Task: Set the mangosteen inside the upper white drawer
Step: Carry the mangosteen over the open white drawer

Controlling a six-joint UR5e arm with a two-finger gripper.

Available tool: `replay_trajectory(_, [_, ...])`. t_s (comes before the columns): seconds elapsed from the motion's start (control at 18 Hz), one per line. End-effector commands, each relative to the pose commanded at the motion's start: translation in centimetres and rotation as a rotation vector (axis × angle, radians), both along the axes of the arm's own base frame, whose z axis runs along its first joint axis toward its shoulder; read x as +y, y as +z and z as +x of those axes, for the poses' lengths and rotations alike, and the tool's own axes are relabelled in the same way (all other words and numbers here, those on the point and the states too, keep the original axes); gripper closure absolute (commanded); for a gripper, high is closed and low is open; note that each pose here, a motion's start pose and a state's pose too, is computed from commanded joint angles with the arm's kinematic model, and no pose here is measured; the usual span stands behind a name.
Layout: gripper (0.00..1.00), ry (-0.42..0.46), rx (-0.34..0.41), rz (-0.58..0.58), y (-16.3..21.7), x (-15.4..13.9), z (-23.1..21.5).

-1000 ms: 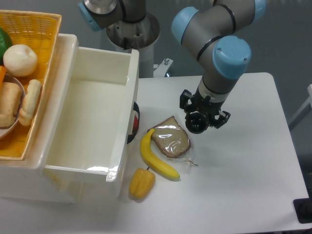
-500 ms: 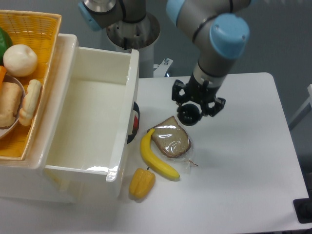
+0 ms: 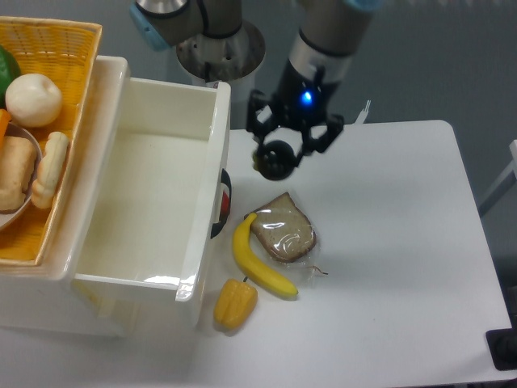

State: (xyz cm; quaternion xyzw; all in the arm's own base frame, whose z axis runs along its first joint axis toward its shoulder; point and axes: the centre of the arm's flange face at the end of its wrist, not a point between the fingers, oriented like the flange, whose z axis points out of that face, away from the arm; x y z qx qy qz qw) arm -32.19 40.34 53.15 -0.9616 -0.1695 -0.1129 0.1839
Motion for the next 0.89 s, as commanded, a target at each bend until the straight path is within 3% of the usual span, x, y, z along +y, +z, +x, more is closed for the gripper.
replay_trajectory(0.11, [0.72,-0.011,-0.002,0.013,0.8,0.9,2.0])
replay_trajectory(0.22, [0.62,-0.033,-0.005,0.011,1.0,1.8,3.9])
replay_trajectory(0.5, [0.61,-0.101,-0.032,-0.013,-1.0,3.5,7.0])
replay_trajectory(0.72, [0.54,-0.123,-0.042,-0.023,-1.6,4.2,7.8])
replay_trajectory(0.78, [0.42,-0.127,-0.044,-0.025,-1.8,4.3,7.8])
replay_trajectory(0.83, [0.18,-0.137,-0.044,-0.026,-2.3,4.2,7.9])
replay_trajectory(0.89, [0.15,-0.14,-0.045,-0.026,-2.3,4.3,8.1])
